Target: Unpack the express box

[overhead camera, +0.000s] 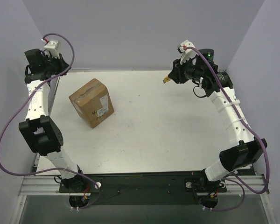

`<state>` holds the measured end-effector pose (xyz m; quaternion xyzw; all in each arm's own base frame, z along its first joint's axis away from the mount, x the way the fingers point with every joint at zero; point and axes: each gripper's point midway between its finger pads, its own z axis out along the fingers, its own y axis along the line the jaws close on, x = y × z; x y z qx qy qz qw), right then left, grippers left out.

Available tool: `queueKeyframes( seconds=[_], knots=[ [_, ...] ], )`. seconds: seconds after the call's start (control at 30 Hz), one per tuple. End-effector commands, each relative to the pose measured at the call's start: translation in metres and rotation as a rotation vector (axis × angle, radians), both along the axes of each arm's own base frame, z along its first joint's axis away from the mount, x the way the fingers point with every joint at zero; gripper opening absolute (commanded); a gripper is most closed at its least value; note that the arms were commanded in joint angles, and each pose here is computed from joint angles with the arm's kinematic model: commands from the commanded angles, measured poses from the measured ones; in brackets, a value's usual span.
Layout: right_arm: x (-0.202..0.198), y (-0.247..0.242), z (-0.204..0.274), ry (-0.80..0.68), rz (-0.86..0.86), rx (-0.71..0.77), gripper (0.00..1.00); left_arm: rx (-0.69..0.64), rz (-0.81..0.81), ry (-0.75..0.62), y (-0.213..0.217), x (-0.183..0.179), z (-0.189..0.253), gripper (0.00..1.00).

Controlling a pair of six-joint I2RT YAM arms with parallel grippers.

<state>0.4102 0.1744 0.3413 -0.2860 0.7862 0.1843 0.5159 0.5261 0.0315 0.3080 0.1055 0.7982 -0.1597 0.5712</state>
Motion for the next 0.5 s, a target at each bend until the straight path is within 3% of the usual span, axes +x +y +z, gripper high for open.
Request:
queueKeyframes(
  seconds=[0.0, 0.13, 0.3, 0.47],
  knots=[
    [0.003, -0.005, -0.003, -0.051, -0.065, -0.037, 0.0, 0.179, 0.087, 0.092, 0.042, -0.027, -0.043, 0.0],
    [0.004, -0.002, -0.008, -0.046, -0.093, -0.046, 0.0, 0.16, 0.016, 0.196, 0.033, -0.053, -0.106, 0.0],
    [0.013, -0.002, -0.011, -0.003, -0.191, 0.029, 0.0, 0.059, -0.149, 0.2, -0.002, -0.074, -0.138, 0.0],
    [0.011, 0.007, -0.018, 0.03, -0.173, 0.045, 0.0, -0.047, -0.284, 0.241, -0.04, -0.099, -0.163, 0.0]
  ],
)
